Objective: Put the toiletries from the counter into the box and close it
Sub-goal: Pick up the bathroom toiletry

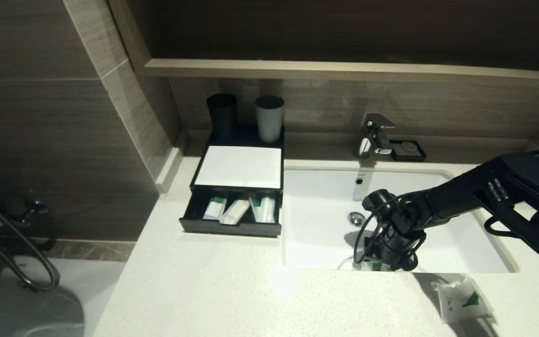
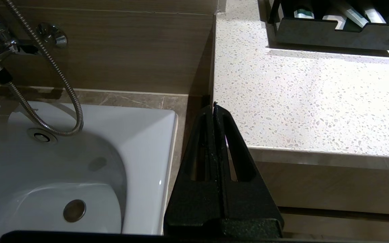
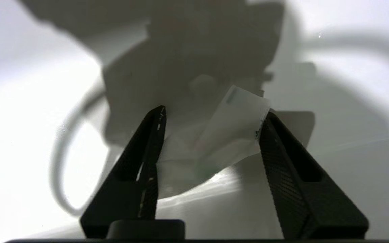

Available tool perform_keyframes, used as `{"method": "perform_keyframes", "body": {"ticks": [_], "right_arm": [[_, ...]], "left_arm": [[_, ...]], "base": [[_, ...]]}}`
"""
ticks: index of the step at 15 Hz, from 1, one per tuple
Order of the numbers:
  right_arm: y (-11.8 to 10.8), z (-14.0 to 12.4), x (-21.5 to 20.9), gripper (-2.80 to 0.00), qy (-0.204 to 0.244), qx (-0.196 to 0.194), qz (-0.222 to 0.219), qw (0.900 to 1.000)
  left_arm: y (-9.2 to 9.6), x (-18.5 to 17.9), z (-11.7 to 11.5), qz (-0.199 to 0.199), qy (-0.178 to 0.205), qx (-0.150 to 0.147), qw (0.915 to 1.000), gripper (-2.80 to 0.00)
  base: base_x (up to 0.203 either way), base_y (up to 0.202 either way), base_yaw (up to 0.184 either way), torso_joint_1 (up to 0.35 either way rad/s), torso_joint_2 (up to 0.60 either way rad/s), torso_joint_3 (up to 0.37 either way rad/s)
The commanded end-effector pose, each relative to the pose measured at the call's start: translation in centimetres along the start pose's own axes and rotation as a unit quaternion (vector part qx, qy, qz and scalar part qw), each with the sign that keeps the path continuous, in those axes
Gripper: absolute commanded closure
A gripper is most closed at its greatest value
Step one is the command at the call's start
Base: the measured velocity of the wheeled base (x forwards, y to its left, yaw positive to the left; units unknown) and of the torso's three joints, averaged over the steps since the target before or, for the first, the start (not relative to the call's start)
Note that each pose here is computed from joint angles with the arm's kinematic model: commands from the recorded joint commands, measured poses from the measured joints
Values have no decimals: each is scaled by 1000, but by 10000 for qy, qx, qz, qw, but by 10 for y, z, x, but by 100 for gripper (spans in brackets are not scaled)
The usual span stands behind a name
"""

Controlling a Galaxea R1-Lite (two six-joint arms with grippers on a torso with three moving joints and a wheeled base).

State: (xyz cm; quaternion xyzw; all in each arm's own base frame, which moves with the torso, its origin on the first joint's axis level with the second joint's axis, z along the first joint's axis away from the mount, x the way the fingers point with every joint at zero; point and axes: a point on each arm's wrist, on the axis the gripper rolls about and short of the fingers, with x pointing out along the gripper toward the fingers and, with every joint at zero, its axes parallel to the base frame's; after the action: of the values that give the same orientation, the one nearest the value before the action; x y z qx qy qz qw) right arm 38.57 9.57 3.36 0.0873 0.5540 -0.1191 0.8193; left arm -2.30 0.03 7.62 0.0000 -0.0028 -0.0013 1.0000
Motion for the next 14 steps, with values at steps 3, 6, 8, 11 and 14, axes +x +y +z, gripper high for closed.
{"method": "perform_keyframes", "body": {"ticks": [3,6,8,11,14], "right_arm": [[3,8,-11,0,-209,59,107,9997],[4,12,-17,0,-307,74,167,9994],[4,13,-18,0,-324,77,173,9993],[4,13,-19,0,-318,65,170,9993],[4,14,-21,0,-367,64,192,9991]], "left_arm": [[0,0,0,5,-2,0,10000,0],[0,0,0,0,-2,0,10000,0],[0,0,0,5,-2,0,10000,0],[0,0,0,5,-2,0,10000,0],[0,0,0,5,-2,0,10000,0]], "base": [[0,0,0,0,0,0],[0,0,0,0,0,0],[0,0,0,0,0,0],[0,0,0,0,0,0],[0,0,0,0,0,0]]}}
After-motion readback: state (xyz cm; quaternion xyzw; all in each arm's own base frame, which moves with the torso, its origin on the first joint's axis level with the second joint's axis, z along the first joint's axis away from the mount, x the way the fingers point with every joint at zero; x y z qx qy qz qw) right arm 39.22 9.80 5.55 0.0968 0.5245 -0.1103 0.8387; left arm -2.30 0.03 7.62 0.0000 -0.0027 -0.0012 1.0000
